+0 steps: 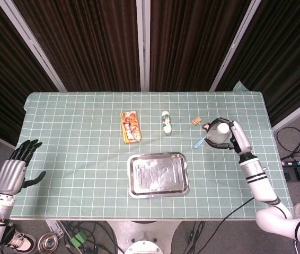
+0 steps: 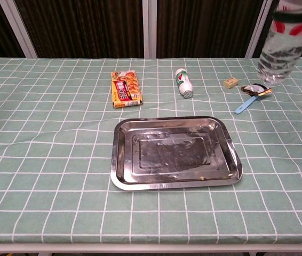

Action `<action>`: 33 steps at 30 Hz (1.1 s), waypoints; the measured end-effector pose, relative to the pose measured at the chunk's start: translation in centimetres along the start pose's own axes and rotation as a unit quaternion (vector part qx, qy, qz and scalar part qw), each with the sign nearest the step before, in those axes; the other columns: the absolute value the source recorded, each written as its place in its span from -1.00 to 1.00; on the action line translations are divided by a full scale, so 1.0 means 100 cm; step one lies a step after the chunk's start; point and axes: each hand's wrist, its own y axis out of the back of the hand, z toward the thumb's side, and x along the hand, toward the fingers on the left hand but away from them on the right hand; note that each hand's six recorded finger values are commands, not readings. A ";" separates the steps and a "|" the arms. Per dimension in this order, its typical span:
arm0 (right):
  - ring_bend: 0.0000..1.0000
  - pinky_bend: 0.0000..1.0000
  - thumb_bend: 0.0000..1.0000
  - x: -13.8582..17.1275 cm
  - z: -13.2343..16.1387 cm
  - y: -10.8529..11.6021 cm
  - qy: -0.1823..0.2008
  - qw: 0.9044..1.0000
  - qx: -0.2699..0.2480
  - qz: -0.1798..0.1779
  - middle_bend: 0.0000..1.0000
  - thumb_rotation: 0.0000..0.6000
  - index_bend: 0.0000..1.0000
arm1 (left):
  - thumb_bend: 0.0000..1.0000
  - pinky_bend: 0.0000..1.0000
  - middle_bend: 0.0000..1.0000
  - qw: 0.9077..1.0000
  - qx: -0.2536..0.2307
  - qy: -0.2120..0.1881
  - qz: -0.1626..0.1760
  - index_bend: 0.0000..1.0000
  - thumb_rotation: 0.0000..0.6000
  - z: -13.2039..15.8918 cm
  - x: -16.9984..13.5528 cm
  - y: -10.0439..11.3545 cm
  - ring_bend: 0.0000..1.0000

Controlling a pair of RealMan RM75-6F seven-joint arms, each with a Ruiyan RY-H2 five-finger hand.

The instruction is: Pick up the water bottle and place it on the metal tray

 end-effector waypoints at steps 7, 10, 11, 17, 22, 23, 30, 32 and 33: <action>-0.22 -0.16 -0.71 0.018 0.055 -0.060 0.026 0.991 -0.118 0.063 0.10 1.00 0.36 | -0.45 -0.62 -0.64 1.000 -0.001 0.008 -0.006 -0.65 1.00 -0.004 -0.003 -0.004 -0.83; -0.23 -0.16 -0.71 0.027 0.037 -0.074 -0.010 0.987 -0.140 0.076 0.10 1.00 0.36 | -0.45 -0.62 -0.64 1.000 0.000 0.011 -0.010 -0.65 1.00 -0.007 -0.006 -0.006 -0.83; -0.22 -0.16 -0.71 0.028 0.029 -0.075 -0.020 0.987 -0.139 0.076 0.10 1.00 0.36 | -0.45 -0.62 -0.64 1.000 -0.001 0.011 -0.012 -0.65 1.00 -0.008 -0.006 -0.007 -0.83; -0.22 -0.16 -0.71 0.021 -0.029 -0.031 -0.050 0.997 -0.049 0.032 0.10 1.00 0.36 | -0.45 -0.62 -0.64 1.000 -0.006 0.001 -0.002 -0.65 1.00 -0.001 -0.001 -0.004 -0.83; -0.22 -0.16 -0.71 0.022 -0.030 -0.008 -0.039 0.999 -0.011 0.015 0.11 1.00 0.36 | -0.45 -0.62 -0.64 1.000 -0.013 0.006 0.000 -0.65 1.00 -0.003 -0.001 -0.004 -0.83; -0.22 -0.16 -0.71 0.022 -0.026 -0.011 -0.036 0.999 -0.016 0.018 0.11 1.00 0.36 | -0.45 -0.62 -0.64 1.000 -0.012 0.008 -0.003 -0.65 1.00 -0.004 -0.002 -0.005 -0.83; -0.22 -0.16 -0.71 -0.001 0.022 -0.097 -0.004 0.991 -0.077 0.107 0.11 1.00 0.36 | -0.45 -0.62 -0.64 1.000 -0.010 0.015 -0.011 -0.65 1.00 -0.007 -0.006 -0.010 -0.83; -0.22 -0.16 -0.71 -0.011 0.035 -0.124 0.008 0.988 -0.083 0.130 0.11 1.00 0.36 | -0.45 -0.62 -0.64 1.000 -0.008 0.016 -0.011 -0.65 1.00 -0.008 -0.006 -0.008 -0.83; -0.22 -0.16 -0.71 -0.013 0.040 -0.131 0.014 0.987 -0.085 0.135 0.11 1.00 0.36 | -0.45 -0.62 -0.64 1.000 -0.008 0.017 -0.010 -0.65 1.00 -0.008 -0.006 -0.008 -0.83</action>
